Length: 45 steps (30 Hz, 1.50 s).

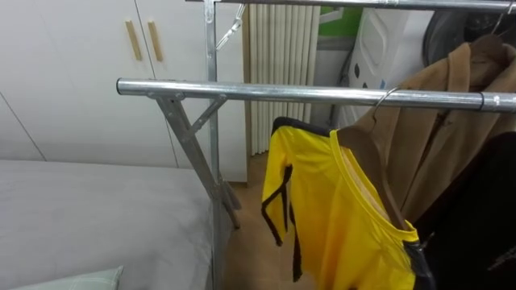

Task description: Hang clothes

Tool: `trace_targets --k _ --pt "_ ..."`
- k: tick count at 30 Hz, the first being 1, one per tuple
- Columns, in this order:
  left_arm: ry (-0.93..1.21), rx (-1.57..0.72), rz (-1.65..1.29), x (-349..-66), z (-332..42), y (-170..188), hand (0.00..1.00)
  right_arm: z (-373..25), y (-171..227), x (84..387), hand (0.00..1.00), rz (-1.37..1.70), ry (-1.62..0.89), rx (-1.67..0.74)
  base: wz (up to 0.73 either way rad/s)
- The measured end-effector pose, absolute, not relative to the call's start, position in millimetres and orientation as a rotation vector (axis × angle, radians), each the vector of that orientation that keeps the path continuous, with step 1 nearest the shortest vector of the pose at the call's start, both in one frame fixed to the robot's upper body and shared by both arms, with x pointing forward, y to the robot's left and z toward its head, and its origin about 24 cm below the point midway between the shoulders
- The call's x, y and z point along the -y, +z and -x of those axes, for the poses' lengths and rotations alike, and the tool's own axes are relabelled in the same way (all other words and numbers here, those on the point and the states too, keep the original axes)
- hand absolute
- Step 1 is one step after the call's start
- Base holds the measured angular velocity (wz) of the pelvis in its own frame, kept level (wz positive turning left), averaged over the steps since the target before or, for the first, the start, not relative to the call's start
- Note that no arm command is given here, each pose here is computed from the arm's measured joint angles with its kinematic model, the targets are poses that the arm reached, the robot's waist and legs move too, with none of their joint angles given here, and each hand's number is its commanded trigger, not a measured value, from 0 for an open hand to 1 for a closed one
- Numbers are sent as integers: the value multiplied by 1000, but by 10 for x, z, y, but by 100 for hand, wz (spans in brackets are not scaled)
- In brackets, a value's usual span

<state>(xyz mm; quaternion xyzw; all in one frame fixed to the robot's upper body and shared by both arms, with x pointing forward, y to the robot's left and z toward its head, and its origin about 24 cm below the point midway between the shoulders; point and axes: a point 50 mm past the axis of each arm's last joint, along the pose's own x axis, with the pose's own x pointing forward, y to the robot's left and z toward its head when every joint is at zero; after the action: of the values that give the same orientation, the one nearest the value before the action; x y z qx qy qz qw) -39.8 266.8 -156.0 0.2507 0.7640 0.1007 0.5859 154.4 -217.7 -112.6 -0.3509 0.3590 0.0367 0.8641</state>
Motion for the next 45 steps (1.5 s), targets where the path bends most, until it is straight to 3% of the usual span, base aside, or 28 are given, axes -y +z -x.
trace_targets --k 13,25,45 --pt "222 -1784 -569 -2664 443 -1560 0 -735 -1578 2359 0 102 -175 -1150 3" --pt "176 -1801 -522 -2583 483 -1585 0 -312 -1686 2351 0 -283 -371 -1258 0" --pt "103 -1764 -354 -2402 435 -1657 0 -237 -1707 2303 0 -338 -322 -1319 -2"
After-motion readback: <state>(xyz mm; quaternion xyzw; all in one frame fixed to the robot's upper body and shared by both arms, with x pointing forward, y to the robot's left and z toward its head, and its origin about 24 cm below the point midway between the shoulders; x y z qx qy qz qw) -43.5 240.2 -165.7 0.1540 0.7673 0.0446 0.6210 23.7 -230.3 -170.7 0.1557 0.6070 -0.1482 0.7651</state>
